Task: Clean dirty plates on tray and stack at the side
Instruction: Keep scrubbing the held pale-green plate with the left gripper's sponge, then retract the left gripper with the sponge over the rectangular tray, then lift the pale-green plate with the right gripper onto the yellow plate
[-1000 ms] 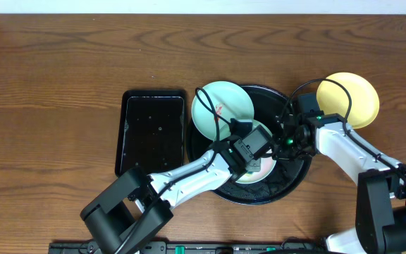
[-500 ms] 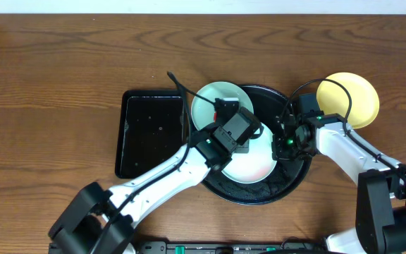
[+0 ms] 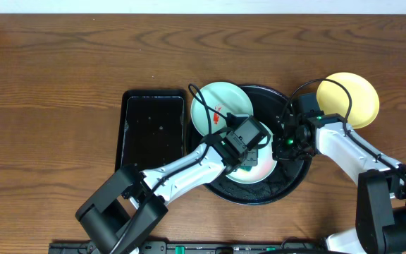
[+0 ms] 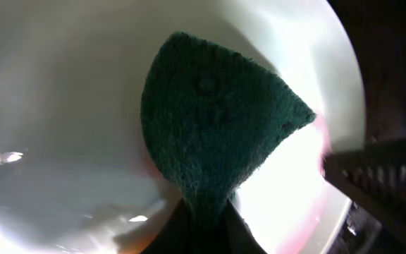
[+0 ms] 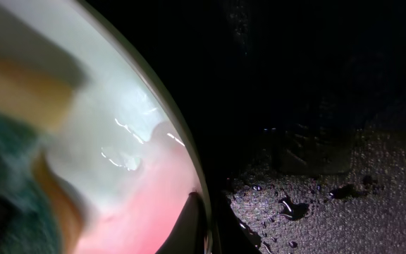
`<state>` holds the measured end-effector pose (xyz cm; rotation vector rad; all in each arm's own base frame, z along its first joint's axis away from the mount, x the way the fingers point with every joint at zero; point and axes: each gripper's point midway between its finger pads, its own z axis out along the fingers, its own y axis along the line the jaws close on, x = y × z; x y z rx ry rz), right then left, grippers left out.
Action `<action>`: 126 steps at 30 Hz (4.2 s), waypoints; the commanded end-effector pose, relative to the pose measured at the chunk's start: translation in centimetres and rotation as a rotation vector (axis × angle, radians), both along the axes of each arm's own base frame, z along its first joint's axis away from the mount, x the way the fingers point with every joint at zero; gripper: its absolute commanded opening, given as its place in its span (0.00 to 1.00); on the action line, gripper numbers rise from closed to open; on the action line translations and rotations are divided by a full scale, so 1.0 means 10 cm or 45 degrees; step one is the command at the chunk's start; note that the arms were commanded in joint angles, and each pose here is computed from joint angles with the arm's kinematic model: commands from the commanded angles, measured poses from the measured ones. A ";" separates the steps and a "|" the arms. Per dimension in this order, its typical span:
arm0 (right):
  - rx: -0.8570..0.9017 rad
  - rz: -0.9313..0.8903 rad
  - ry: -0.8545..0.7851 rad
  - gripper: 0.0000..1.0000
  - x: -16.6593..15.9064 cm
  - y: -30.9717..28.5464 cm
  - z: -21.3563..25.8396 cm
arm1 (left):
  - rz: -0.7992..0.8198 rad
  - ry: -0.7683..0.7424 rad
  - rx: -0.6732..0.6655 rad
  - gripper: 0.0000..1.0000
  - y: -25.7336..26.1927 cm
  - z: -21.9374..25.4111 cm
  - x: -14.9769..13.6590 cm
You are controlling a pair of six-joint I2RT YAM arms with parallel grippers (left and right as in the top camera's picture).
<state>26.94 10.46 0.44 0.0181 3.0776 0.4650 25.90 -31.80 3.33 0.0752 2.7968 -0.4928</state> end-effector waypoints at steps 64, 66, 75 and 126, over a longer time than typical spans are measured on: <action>-0.135 0.019 -0.534 0.01 0.59 -0.14 0.85 | 0.612 -0.076 0.279 0.07 2.86 0.85 0.70; -0.196 0.015 -0.603 0.01 0.62 -0.22 0.98 | 0.644 -0.059 0.287 0.07 2.95 0.81 0.70; -0.565 0.001 -0.739 0.01 0.58 -0.63 1.29 | 0.674 0.009 0.311 0.07 3.05 0.66 0.68; -1.547 0.103 -1.260 0.01 0.61 -0.58 2.61 | 0.555 0.123 0.347 0.07 3.00 0.33 0.67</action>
